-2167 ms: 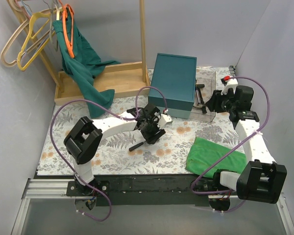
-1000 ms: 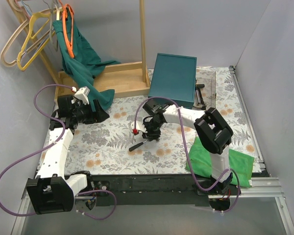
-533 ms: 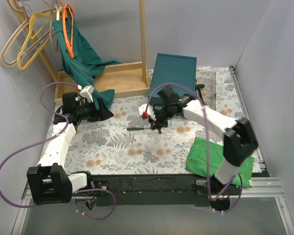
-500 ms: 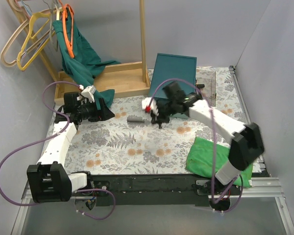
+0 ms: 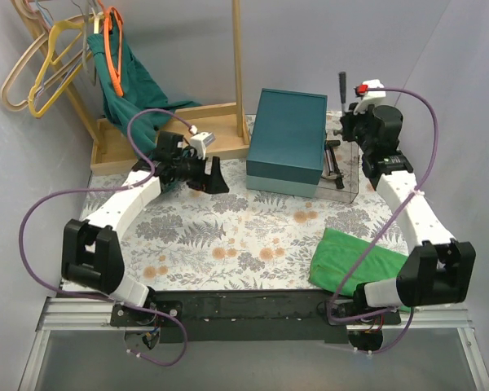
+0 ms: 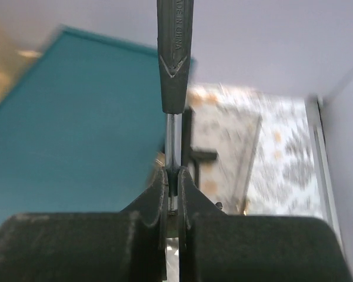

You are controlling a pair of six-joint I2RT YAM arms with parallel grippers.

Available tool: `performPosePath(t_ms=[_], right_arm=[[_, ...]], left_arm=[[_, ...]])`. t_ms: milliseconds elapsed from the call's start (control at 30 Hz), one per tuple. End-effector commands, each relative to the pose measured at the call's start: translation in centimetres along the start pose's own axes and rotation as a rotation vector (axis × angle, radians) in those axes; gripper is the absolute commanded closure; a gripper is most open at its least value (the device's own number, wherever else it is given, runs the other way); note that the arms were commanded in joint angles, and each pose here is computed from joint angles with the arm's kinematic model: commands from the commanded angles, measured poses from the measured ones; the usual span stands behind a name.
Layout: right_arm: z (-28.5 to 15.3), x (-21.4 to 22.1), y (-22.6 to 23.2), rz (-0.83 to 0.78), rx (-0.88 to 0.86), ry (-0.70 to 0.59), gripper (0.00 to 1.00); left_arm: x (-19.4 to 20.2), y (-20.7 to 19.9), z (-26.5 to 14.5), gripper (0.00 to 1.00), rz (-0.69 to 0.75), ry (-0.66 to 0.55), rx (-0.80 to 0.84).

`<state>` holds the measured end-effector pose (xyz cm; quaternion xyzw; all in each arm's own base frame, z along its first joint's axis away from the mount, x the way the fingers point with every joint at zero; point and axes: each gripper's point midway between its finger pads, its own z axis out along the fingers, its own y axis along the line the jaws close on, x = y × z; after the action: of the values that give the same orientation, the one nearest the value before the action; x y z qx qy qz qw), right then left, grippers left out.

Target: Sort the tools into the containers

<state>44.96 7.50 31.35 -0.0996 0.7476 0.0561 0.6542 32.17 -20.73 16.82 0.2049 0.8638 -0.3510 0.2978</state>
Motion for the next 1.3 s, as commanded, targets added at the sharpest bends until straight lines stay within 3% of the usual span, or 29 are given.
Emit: performPosePath(t_ms=[0,133,233,433,467,500,567,633,767,867,900,1033,1267], right_arm=[[1.6,5.6,-5.7,0.197,0.199,0.144,0.99],[3.5,9.9,-6.5,0.219,0.124,0.254,0.99],[5.5,12.2,-5.7,0.193,0.043,0.315,0.99],[6.3,17.4,-3.7,0.302,-0.038,0.460,0.99],[6.2,17.8,-3.6,0.313,-0.033,0.470,0.76],[6.1,17.9,-3.6,0.330,-0.029,0.471,0.69],[6.0,17.5,-3.9,0.344,-0.020,0.452,0.56],[6.2,15.7,-4.8,0.353,-0.004,0.403,0.54],[6.6,12.6,-8.7,0.325,0.128,0.301,0.61],[6.3,13.3,-12.2,0.330,0.258,0.303,0.88],[6.3,14.1,-12.8,0.339,0.278,0.318,0.91],[5.9,16.0,-15.1,0.348,0.352,0.335,0.96],[6.3,20.3,-15.7,0.323,0.338,0.415,0.97]], left_arm=[[-3.9,-1.2,1.3,0.24,0.140,-0.029,-0.015],[-7.9,-1.0,2.4,0.24,0.201,-0.068,-0.049],[-8.6,-0.3,3.4,0.23,0.225,-0.057,-0.076],[-10.1,0.7,4.7,0.22,0.275,-0.051,-0.130],[-10.3,0.9,4.9,0.21,0.286,-0.051,-0.138],[-11.3,0.7,4.9,0.21,0.306,-0.069,-0.147],[-12.2,1.5,5.3,0.20,0.331,-0.076,-0.181],[-13.7,1.8,5.4,0.20,0.360,-0.102,-0.207],[-15.8,2.6,5.4,0.19,0.379,-0.150,-0.264],[-16.4,3.5,6.0,0.19,0.393,-0.169,-0.286],[-16.4,3.8,6.3,0.19,0.396,-0.169,-0.294],[-16.4,5.4,7.5,0.18,0.403,-0.174,-0.322],[-16.2,6.6,10.9,0.18,0.402,-0.159,-0.272]])
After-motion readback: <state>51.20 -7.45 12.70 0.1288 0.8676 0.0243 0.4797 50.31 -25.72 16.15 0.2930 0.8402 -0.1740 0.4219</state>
